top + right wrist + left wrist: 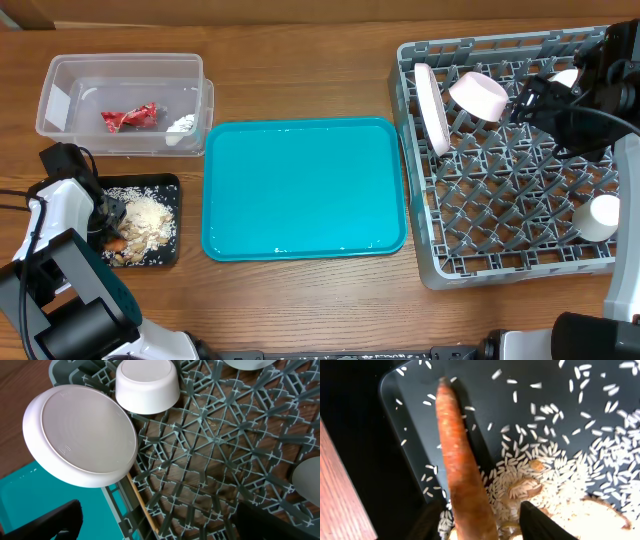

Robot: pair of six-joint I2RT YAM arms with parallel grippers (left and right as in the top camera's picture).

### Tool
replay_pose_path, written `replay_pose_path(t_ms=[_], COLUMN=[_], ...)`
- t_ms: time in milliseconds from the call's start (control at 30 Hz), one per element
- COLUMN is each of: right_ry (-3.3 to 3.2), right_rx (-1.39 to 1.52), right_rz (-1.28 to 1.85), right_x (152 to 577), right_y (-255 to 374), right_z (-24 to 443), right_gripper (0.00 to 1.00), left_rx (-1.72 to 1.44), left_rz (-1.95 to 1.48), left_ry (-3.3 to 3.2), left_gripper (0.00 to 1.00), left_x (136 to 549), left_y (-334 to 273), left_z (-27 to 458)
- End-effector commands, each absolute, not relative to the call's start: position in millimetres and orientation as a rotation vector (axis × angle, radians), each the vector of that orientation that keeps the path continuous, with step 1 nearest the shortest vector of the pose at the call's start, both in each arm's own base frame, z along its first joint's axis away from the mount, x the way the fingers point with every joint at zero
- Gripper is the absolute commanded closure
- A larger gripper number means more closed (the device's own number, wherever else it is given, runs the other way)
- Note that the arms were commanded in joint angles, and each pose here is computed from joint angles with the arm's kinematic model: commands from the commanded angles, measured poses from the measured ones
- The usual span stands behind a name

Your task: Sort waste into correct bins and load items into the dishwasher

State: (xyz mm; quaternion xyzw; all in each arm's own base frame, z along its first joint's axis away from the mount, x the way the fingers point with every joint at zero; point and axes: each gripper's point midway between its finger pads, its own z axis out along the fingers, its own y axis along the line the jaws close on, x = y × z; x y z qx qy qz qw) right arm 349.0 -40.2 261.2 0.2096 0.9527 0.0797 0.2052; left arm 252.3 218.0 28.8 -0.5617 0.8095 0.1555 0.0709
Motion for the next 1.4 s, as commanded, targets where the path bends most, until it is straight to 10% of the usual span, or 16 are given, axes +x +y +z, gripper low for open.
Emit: replay_pose_path(t_ms=[0,200,367,533,733,1367], right_ry=[2.642,2.541,2.424,2.588,2.794,2.315], right_rx=[0.579,0.441,-0.004,0.009,0.12,0.201], right_rz=[0.207,0.303,0.526,0.393,0.362,0.157], right_x=[350.1,376.7,398.9,395.9,369.1,257.8], right_y=[-42.7,-29.4,38.1,40.9,21.9,-2.9], right_z=[263.6,279.5,304.1,263.9,228.4,236.2], right_gripper=[0.0,0.0,0.0,0.0,0.0,0.0], left_rx=[-1.647,-1.473,-0.725,-0.266,-0.342,-0.173], left_rz=[0.466,0.126,-0.272,-0.243,-0.256,-0.249], left_ry=[2.478,2.53,2.713,3.046,3.34,2.514], left_gripper=[0.4,0.33,0.19,0.0,0.0,0.0], left_x=[252.8,307.9,378.9,334.1,263.5,219.1], left_y=[217.1,195.3,97.0,8.8,-14.1,-19.2], left_z=[36.1,92.1,145.3,143.3,148.6,202.5])
